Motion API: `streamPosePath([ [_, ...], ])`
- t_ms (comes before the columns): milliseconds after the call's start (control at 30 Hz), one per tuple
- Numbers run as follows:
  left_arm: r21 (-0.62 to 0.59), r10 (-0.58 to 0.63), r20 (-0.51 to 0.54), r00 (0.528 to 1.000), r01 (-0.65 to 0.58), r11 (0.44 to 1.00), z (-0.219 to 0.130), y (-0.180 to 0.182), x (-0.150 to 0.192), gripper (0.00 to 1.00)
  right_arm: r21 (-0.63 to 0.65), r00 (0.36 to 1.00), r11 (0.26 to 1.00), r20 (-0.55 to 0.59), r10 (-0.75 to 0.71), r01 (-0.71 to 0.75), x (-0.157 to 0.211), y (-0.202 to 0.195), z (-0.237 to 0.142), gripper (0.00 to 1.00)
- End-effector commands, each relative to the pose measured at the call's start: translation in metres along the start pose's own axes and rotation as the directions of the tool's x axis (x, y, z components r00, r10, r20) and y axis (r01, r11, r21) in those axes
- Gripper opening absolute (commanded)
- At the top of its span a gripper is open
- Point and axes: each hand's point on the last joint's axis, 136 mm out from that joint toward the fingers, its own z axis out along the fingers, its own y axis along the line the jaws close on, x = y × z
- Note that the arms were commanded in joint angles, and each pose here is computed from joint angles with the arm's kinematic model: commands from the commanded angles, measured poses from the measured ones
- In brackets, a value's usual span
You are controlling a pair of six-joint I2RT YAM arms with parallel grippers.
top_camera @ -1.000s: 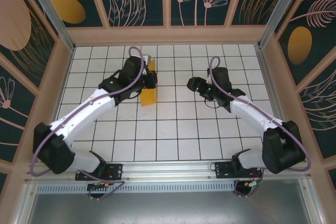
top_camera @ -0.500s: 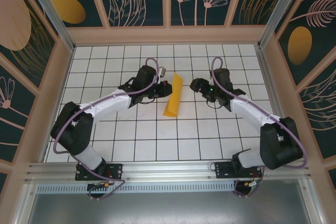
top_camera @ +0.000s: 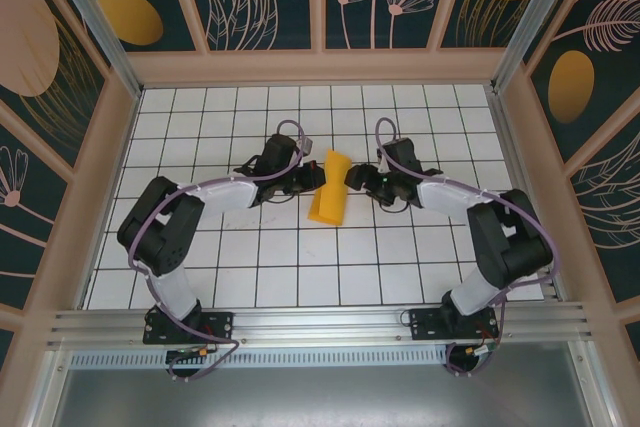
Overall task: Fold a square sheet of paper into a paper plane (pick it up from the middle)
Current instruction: Hold the square sheet of paper at the center of the table.
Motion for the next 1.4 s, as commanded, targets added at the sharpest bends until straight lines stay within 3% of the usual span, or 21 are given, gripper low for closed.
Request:
streamPosePath([
  [0, -0.019, 0.010, 0.014, 1.000, -0.010, 1.000, 0.006, 0.008, -0.009, 0.00, -0.064, 0.999, 0.997, 0.013, -0.048, 0.049, -0.012, 0.021, 0.006, 0.77],
  [500, -0.108, 0.023, -0.018, 1.000, -0.024, 0.994, 0.027, 0.035, -0.012, 0.00, 0.013, 0.996, 0.999, -0.086, -0.037, 0.038, -0.007, 0.014, 0.048, 0.65],
  [700, -0.153, 0.016, -0.017, 1.000, -0.018, 0.988, 0.028, 0.045, -0.012, 0.00, 0.059, 0.994, 0.998, -0.105, -0.028, 0.034, -0.006, 0.004, 0.057, 0.54],
  [800, -0.170, 0.021, 0.006, 1.000, -0.020, 0.985, 0.022, 0.043, -0.018, 0.05, 0.116, 0.992, 0.992, -0.123, -0.024, 0.039, -0.001, -0.008, 0.061, 0.50],
  [1033, -0.210, 0.024, 0.117, 0.993, 0.001, 0.978, -0.004, 0.036, -0.044, 0.29, 0.270, 0.986, 0.961, -0.165, -0.015, 0.059, 0.014, -0.042, 0.075, 0.47],
  [1200, -0.206, 0.021, 0.179, 0.984, 0.017, 0.978, -0.018, 0.036, -0.056, 0.31, 0.316, 0.984, 0.947, -0.180, -0.003, 0.061, 0.021, -0.053, 0.081, 0.46],
  [1367, -0.177, 0.018, 0.171, 0.985, 0.013, 0.984, -0.014, 0.033, -0.055, 0.30, 0.328, 0.981, 0.942, -0.196, -0.005, 0.070, 0.027, -0.058, 0.083, 0.46],
])
